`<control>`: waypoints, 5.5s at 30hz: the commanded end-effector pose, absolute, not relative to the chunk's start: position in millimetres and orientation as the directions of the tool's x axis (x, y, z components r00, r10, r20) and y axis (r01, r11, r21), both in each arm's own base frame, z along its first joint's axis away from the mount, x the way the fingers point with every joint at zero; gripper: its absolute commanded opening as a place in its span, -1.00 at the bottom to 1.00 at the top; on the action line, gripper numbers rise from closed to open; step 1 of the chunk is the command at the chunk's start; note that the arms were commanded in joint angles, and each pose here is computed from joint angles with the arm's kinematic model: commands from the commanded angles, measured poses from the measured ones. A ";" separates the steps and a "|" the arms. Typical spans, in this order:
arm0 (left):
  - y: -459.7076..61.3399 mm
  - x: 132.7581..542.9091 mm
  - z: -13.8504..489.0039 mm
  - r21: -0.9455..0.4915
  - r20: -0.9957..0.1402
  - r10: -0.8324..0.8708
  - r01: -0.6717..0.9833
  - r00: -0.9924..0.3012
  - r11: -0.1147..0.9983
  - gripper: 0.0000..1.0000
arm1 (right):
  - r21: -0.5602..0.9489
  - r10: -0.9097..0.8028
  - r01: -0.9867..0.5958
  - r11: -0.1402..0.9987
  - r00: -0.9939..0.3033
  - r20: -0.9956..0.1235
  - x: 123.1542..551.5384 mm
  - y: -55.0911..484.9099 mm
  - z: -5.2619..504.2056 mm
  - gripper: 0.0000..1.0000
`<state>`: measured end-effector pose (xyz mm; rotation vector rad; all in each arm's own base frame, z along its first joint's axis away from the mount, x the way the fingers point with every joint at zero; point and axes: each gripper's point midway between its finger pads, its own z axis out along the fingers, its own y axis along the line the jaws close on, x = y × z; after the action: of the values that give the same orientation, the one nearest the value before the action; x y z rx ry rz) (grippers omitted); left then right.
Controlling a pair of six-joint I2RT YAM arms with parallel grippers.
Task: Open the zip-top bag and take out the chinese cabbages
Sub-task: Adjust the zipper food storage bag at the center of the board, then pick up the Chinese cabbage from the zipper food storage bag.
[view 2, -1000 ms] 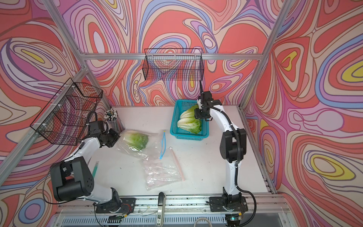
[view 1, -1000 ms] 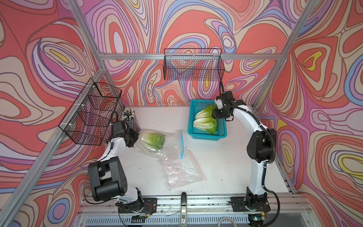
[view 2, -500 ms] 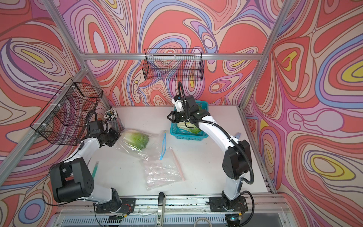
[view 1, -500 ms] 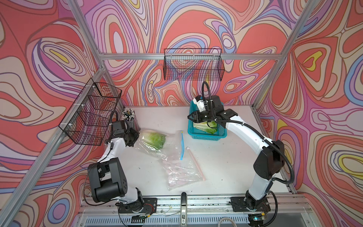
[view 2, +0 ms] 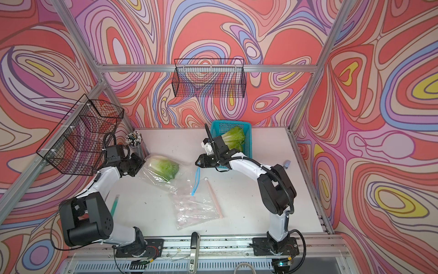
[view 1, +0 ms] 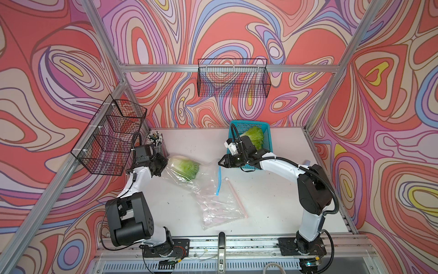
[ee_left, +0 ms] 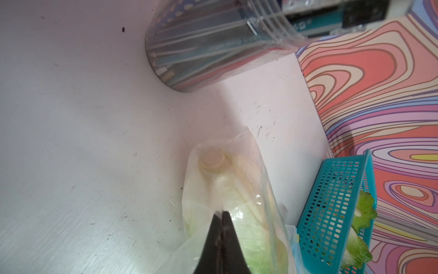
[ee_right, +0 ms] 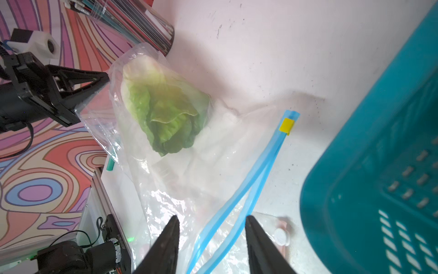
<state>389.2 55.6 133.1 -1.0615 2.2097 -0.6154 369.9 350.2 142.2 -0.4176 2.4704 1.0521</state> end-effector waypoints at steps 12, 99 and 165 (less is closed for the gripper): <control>57.4 393.4 152.3 -0.653 -0.365 -0.797 -0.477 -0.481 0.588 -1.00 | 0.772 0.016 -0.347 0.533 -0.908 -0.419 351.3 375.9 136.3 -0.05; 48.4 395.3 204.8 -0.774 -0.409 -0.789 -0.285 -0.458 0.566 -1.00 | 0.511 -0.014 -0.362 0.779 -0.826 -0.563 388.4 357.3 138.6 -1.00; 52.3 393.5 166.7 -0.735 -0.297 -0.807 -0.418 -0.510 0.534 -1.00 | 0.786 0.176 -0.280 0.551 -0.882 -0.438 356.2 370.1 118.0 -1.00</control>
<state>395.7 43.8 162.8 -0.9752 2.1445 -0.8163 350.8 357.0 101.4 -0.1092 2.4056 1.1487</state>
